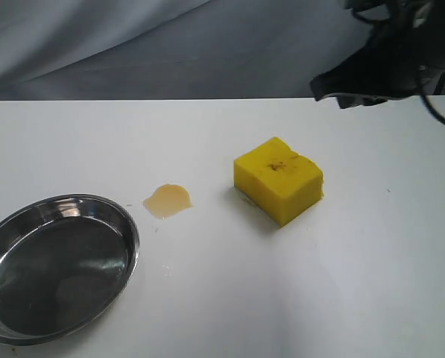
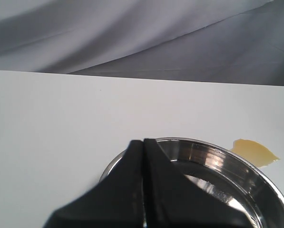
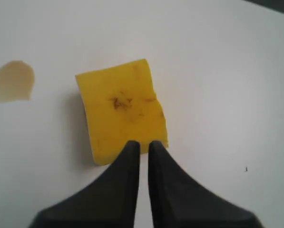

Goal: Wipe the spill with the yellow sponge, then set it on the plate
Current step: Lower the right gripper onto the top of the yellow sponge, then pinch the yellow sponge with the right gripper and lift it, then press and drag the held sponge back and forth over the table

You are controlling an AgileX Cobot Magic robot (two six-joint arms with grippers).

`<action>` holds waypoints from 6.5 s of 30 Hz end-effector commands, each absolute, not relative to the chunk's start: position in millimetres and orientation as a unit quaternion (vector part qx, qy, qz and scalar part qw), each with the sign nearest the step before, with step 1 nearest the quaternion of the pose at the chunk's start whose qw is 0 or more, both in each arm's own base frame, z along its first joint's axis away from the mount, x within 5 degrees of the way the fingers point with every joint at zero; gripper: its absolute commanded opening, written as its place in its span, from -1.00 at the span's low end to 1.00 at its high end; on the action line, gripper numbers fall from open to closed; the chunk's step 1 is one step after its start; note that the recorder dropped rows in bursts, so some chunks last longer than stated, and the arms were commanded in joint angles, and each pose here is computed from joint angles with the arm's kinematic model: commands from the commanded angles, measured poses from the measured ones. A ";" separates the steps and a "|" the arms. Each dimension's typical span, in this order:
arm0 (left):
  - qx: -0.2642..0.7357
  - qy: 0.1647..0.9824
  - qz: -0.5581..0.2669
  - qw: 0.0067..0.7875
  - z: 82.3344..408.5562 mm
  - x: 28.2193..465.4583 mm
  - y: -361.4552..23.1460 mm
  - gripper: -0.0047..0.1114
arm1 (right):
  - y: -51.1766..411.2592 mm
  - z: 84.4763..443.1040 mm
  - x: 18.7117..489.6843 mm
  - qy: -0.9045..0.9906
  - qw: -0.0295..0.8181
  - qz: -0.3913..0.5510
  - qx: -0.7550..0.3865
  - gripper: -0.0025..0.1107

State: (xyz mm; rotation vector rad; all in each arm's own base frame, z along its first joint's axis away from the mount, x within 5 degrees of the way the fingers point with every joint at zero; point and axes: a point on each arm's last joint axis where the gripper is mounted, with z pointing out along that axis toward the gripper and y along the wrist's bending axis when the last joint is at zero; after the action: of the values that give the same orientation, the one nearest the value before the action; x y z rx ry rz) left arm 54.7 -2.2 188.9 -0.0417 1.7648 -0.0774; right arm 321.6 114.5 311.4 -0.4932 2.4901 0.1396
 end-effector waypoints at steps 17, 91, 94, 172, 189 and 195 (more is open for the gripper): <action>-0.019 0.771 -0.036 0.636 188.1 54.8 -2.4 -0.92 | 163.3 179.6 425.9 0.953 0.119 0.077 -0.267 -0.06; -0.019 0.771 -0.036 0.636 188.1 54.8 -2.4 -0.92 | 262.4 129.7 406.8 0.828 0.206 -0.098 -0.512 -0.96; -0.019 0.771 -0.036 0.636 188.1 54.8 -2.4 -0.92 | 256.4 129.9 410.3 0.835 0.205 -0.106 -0.499 -0.96; -0.019 0.771 -0.036 0.636 188.1 54.8 -2.4 -0.92 | 109.8 105.8 433.3 0.970 -0.017 -0.106 -0.216 -0.96; -0.019 0.771 -0.036 0.636 188.1 54.8 -2.4 -0.92 | 314.9 108.3 360.1 0.850 0.149 0.027 -0.505 -0.96; -0.019 0.771 -0.036 0.636 188.1 54.8 -2.4 -0.92 | 345.4 113.5 349.6 0.822 0.222 0.048 -0.522 -0.96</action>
State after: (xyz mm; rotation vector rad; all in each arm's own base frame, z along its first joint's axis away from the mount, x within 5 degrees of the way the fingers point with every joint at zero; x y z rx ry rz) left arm 54.7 -2.2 188.9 -0.0417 1.7648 -0.0774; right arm 355.8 335.8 126.6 -1.4641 2.2789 0.0679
